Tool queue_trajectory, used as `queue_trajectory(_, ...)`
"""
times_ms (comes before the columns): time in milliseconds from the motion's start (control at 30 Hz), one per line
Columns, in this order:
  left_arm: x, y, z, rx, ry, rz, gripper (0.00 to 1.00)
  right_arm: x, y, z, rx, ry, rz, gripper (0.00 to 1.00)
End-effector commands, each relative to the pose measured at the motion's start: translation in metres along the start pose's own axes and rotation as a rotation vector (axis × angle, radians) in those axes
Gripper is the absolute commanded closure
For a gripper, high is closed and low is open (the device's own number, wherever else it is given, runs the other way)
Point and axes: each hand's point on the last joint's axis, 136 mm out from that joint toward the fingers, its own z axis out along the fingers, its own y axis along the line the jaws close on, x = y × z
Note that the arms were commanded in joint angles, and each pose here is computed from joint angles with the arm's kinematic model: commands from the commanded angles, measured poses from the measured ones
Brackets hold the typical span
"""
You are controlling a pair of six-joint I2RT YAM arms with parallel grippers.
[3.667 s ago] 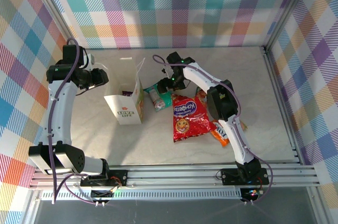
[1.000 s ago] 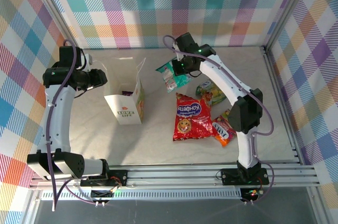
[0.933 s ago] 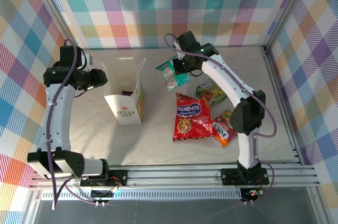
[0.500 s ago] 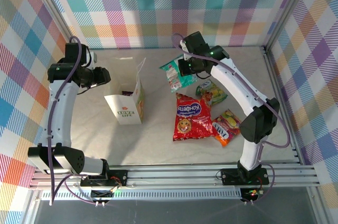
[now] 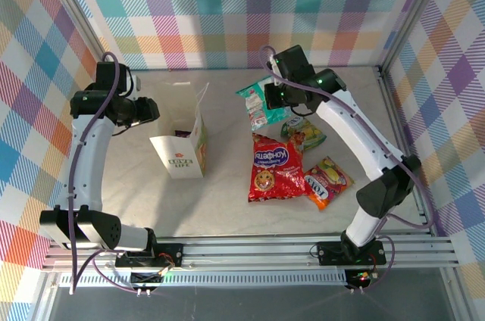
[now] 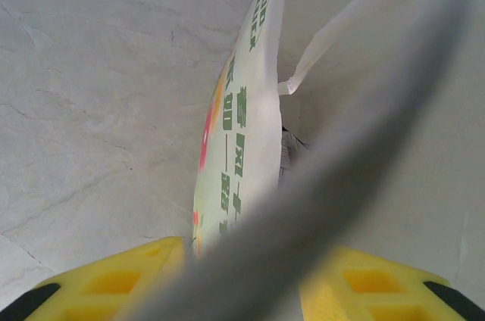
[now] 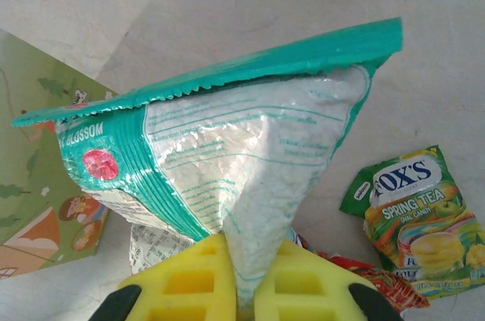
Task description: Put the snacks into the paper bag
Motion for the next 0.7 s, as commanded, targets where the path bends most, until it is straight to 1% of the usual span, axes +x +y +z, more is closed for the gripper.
queue_trajectory(0, -0.003, -0.004, -0.010, -0.001, -0.020, 0.021, 0.57, -0.009, -0.003, -0.027, 0.023, -0.073, 0.059, 1.00)
queue_trajectory(167, -0.002, -0.005, -0.011, -0.006, -0.021, 0.028, 0.57, -0.015, 0.008, -0.047, -0.025, -0.113, 0.066, 1.00)
queue_trajectory(333, -0.001, -0.009, -0.012, -0.001, -0.017, 0.035, 0.57, -0.022, 0.006, -0.065, 0.004, -0.146, 0.100, 1.00)
queue_trajectory(567, 0.000, -0.009, -0.011, -0.003, -0.014, 0.034, 0.56, -0.036, 0.026, -0.088, -0.032, -0.205, 0.059, 1.00)
queue_trajectory(667, 0.001, -0.011, -0.012, 0.007, -0.014, 0.030, 0.56, -0.043, 0.031, -0.094, -0.024, -0.225, 0.036, 1.00)
